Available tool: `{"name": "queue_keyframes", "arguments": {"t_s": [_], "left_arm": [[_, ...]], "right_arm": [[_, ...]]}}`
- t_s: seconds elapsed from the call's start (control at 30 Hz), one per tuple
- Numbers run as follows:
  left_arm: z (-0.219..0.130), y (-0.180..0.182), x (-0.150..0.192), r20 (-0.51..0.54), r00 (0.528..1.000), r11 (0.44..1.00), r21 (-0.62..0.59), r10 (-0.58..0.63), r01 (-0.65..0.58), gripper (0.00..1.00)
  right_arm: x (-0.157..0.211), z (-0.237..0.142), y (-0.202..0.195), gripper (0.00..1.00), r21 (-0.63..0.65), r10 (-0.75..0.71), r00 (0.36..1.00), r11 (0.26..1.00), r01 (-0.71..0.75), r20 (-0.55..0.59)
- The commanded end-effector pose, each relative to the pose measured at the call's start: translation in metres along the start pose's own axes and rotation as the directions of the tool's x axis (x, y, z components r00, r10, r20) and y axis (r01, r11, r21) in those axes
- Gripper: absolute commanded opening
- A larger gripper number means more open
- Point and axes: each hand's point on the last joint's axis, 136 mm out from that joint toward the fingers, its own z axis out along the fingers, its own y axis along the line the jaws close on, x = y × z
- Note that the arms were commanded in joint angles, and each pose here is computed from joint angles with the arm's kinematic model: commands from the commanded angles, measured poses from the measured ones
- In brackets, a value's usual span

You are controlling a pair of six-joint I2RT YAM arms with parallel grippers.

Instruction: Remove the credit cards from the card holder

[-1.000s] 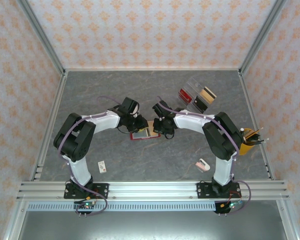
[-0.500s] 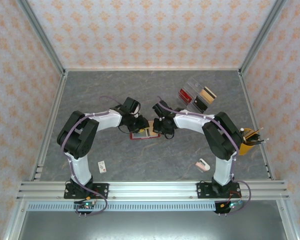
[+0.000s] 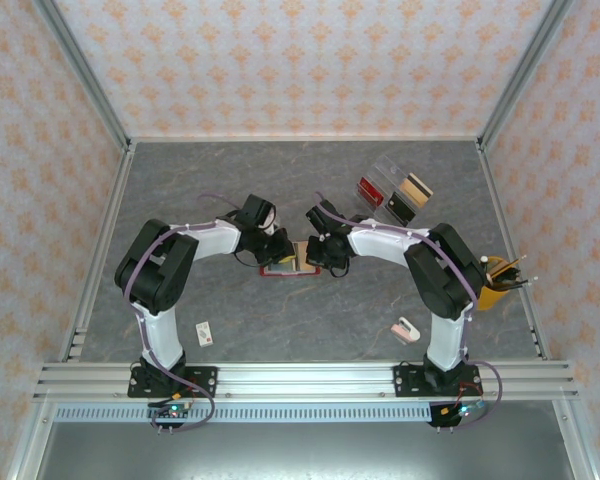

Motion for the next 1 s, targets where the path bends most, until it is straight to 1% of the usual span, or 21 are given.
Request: {"name": "queue_keyframes", "arguments": {"t_s": [0.0, 0.07, 0.3, 0.6, 0.7, 0.77, 0.97], "left_arm": [[-0.001, 0.003, 0.006, -0.004, 1.0, 1.0, 0.004, 0.027, -0.027, 0.02], [-0.006, 0.004, 0.005, 0.004, 0.999, 0.999, -0.01, 0.037, -0.037, 0.0], [-0.024, 0.009, 0.003, 0.037, 0.997, 0.997, -0.051, 0.062, -0.06, 0.0], [-0.042, 0.026, -0.002, 0.067, 0.996, 0.99, -0.133, 0.066, -0.056, 0.0], [-0.049, 0.031, -0.002, 0.075, 0.995, 0.987, -0.153, 0.065, -0.053, 0.0], [-0.056, 0.032, -0.003, 0.085, 0.994, 0.986, -0.155, 0.07, -0.056, 0.0], [-0.087, 0.026, -0.004, 0.129, 0.988, 0.986, -0.149, 0.09, -0.071, 0.0]], "right_arm": [[0.011, 0.016, -0.011, 0.12, 0.048, -0.004, 0.999, 0.999, 0.006, -0.044], [0.01, 0.014, -0.013, 0.12, 0.06, -0.002, 0.999, 0.998, 0.004, -0.036], [0.007, 0.011, -0.017, 0.12, 0.086, -0.001, 1.0, 0.996, 0.003, -0.018], [0.004, 0.006, -0.012, 0.14, 0.059, -0.001, 1.0, 0.998, 0.002, -0.01], [0.003, 0.002, -0.005, 0.17, 0.024, -0.005, 1.0, 1.0, 0.005, -0.007], [0.001, -0.005, 0.003, 0.22, -0.017, -0.017, 1.0, 1.0, 0.017, 0.005], [-0.011, -0.046, 0.04, 0.38, -0.21, -0.066, 0.995, 0.974, 0.081, 0.08]]}}
